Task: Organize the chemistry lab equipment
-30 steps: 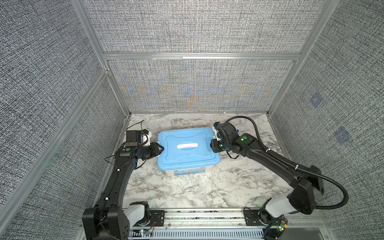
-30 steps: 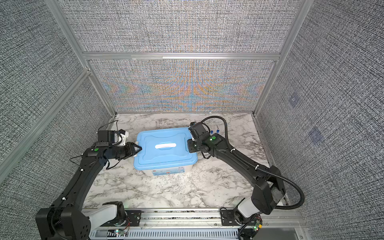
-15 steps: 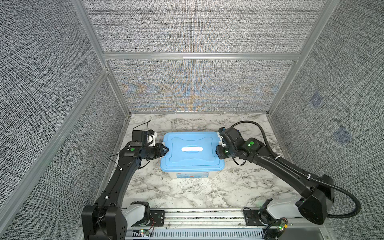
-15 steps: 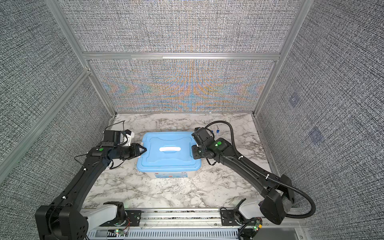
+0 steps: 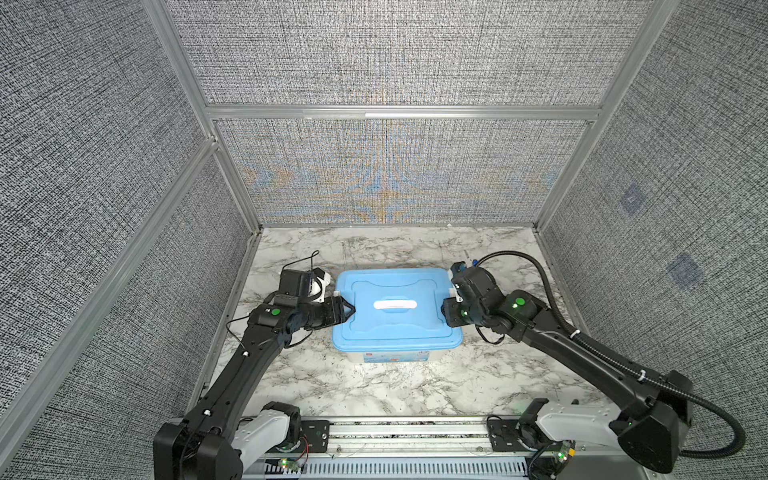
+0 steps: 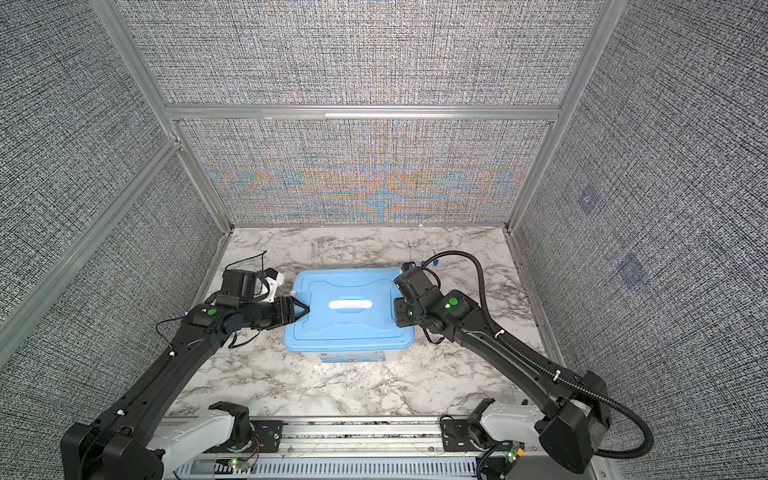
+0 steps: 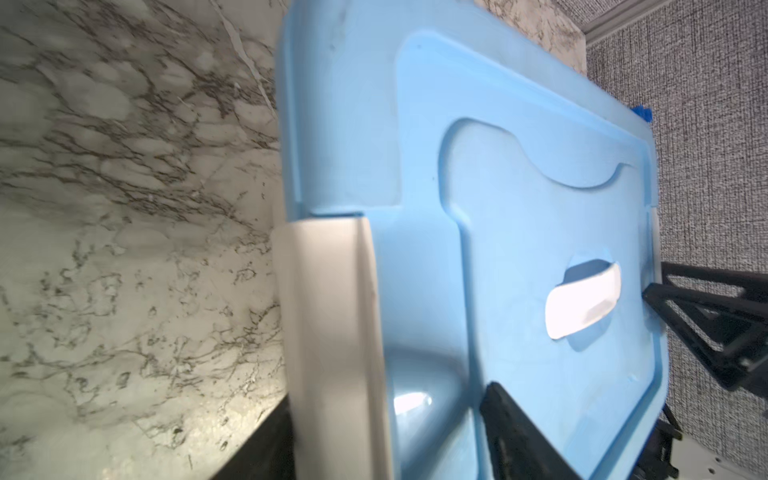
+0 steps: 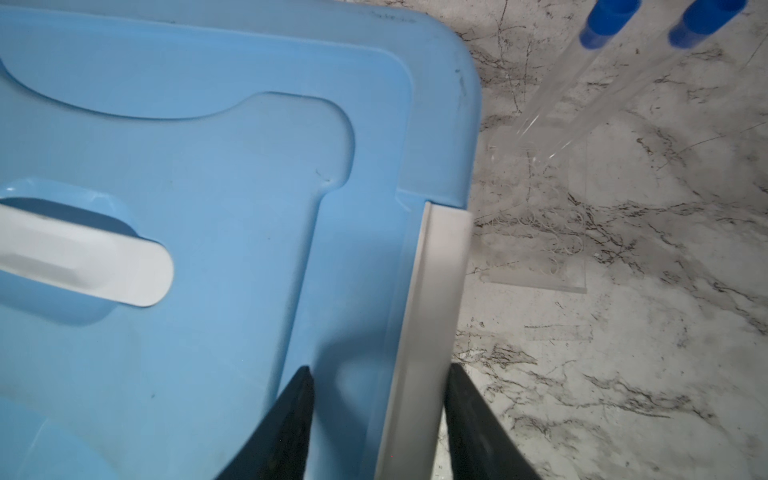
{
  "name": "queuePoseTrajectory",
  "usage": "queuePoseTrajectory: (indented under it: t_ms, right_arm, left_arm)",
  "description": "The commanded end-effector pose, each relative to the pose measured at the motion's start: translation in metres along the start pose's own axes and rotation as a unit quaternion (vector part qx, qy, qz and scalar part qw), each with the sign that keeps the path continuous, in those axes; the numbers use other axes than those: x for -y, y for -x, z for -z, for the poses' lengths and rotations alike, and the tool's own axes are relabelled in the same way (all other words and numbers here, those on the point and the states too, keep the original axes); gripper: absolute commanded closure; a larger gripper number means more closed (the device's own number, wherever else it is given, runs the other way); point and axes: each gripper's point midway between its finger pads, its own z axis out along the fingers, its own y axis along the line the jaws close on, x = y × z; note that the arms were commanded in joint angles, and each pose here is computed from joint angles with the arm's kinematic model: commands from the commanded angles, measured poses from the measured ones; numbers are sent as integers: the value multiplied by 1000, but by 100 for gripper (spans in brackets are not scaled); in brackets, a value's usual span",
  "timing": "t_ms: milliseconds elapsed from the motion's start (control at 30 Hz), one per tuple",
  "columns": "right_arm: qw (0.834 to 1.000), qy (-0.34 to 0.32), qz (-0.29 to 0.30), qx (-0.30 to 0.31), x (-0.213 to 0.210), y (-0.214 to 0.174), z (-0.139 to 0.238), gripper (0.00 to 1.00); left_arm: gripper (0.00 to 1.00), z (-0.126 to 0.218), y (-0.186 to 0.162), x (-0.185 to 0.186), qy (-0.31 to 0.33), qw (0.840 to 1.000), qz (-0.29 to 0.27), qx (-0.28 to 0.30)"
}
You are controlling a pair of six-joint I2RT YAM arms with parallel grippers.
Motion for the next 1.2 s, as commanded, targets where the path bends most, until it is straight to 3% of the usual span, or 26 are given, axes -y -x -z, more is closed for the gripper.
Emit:
queuePoseTrajectory:
  t_ms: [0, 33, 133, 333, 367, 433, 533, 633, 767, 833, 933, 1033, 1167]
  right_arm:
    - [999, 8, 15, -39, -2, -18, 2, 40]
    - [999, -1, 17, -34, 2, -16, 4, 38]
    - [1000, -10, 19, -8, 8, -6, 14, 32]
    - [994, -1, 21, 105, 16, 26, 53, 22]
    - [991, -12, 21, 130, 23, 31, 61, 18]
    - [983, -29, 26, 180, 36, 40, 78, 2]
    - [968, -47, 55, 242, 53, 42, 90, 1]
    - [951, -86, 35, 294, 83, 39, 96, 1]
    - [929, -125, 10, 347, 122, 24, 90, 1]
    - [921, -143, -9, 362, 141, 17, 81, 1]
    - [922, -159, -38, 351, 168, -1, 52, 1]
    - [921, -147, -39, 360, 182, -16, 26, 1]
    - [911, -135, -16, 390, 191, -28, 6, 1]
  left_arm:
    - [14, 8, -3, 3, 7, 1000, -13, -6]
    - [2, 11, 0, 0, 20, 1000, -13, 0]
    - [1, 30, 14, -4, 65, 997, -6, 35]
    - [1, 86, 49, 8, 114, 981, -55, 145]
    - [1, 97, 55, 4, 136, 975, -55, 168]
    - [1, 113, 65, -2, 164, 965, -62, 198]
    - [1, 126, 79, -14, 192, 950, -61, 239]
    - [1, 127, 92, -42, 232, 931, -49, 277]
    - [1, 138, 97, -90, 335, 886, -13, 320]
    - [1, 135, 101, -103, 358, 868, -33, 342]
    - [1, 140, 98, -135, 401, 819, 7, 411]
    - [1, 102, 107, -115, 339, 822, -167, 426]
    - [1, 73, 102, -106, 282, 842, -210, 409]
